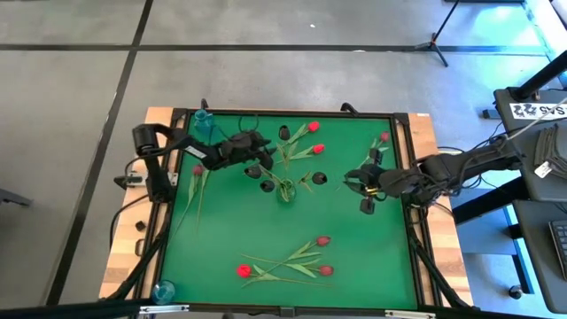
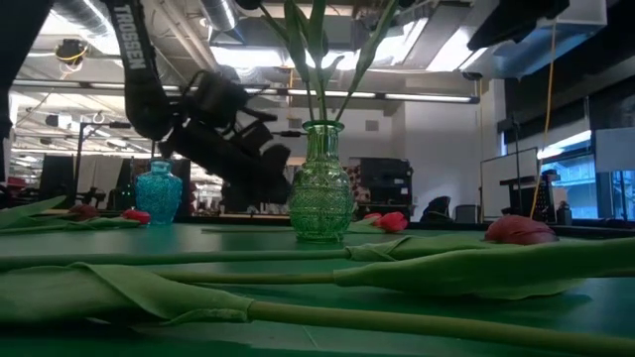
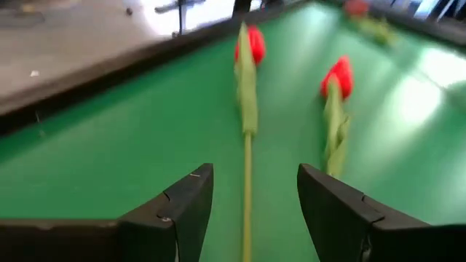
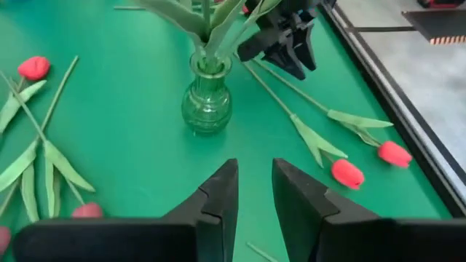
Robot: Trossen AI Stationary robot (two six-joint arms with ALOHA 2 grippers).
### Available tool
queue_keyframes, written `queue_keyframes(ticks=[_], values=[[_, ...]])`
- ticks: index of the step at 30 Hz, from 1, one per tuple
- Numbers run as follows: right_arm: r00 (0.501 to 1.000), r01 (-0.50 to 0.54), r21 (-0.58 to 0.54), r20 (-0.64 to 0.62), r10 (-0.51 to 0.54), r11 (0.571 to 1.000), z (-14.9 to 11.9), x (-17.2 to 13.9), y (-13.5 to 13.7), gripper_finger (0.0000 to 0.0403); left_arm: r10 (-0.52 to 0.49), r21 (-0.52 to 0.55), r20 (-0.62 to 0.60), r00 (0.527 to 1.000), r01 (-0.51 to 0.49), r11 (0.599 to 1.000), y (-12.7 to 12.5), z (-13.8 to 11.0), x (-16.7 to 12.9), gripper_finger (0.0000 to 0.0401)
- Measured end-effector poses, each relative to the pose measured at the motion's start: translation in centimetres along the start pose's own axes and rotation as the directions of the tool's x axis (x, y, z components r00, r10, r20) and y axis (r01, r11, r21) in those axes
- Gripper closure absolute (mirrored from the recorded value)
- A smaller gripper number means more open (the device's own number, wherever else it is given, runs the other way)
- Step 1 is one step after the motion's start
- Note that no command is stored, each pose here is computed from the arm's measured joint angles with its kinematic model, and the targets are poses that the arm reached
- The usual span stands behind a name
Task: Sort flowers into vase by color
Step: Put the red tulip into the top blue vase
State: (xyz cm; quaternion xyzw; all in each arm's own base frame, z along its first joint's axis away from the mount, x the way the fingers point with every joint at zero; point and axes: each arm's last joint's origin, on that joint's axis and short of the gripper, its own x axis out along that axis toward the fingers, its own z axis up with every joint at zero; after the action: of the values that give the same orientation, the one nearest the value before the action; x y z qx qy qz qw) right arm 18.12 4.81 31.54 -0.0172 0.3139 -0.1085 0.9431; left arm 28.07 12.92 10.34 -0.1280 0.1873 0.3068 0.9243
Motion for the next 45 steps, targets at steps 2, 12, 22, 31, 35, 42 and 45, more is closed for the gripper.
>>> queue_keyframes(ticks=[2,12,22,31,35,42,45], values=[[1.0,-0.004,-0.003,-0.008,0.004,1.0,0.0,0.4,0.2,0.0318,0.008,0.019,-0.047,0.999,-0.008,1.0,-0.1,-0.5,0.5,0.0205],[1.0,-0.012,0.005,0.004,0.012,1.0,0.3,0.7,0.4,0.0318,0.122,0.052,-0.171,0.978,-0.115,0.992,-0.4,-1.4,1.5,0.023],[0.999,-0.017,0.003,0.03,0.017,1.0,0.6,0.7,0.5,0.0318,0.159,0.078,-0.256,0.954,-0.143,0.987,-0.9,-2.1,1.0,0.036],[0.999,-0.016,-0.01,0.033,0.017,1.0,0.6,0.7,0.5,0.0318,0.241,0.117,-0.428,0.871,-0.21,0.971,-3.7,-2.1,-3.7,0.0397],[0.999,0.0,-0.032,0.037,0.001,0.999,0.6,0.7,0.4,0.0318,0.23,0.102,-0.548,0.804,-0.209,0.973,-4.2,-1.8,-7.0,0.0398],[0.999,0.001,-0.043,0.037,0.001,0.999,0.6,0.7,0.4,0.0318,0.265,0.074,-0.697,0.666,-0.301,0.951,-4.0,-1.6,-11.6,0.0364],[0.999,0.001,-0.042,0.038,0.001,0.999,0.6,0.7,0.4,0.0318,0.25,0.069,-0.722,0.645,-0.292,0.954,-4.1,-1.5,-12.5,0.0336]])
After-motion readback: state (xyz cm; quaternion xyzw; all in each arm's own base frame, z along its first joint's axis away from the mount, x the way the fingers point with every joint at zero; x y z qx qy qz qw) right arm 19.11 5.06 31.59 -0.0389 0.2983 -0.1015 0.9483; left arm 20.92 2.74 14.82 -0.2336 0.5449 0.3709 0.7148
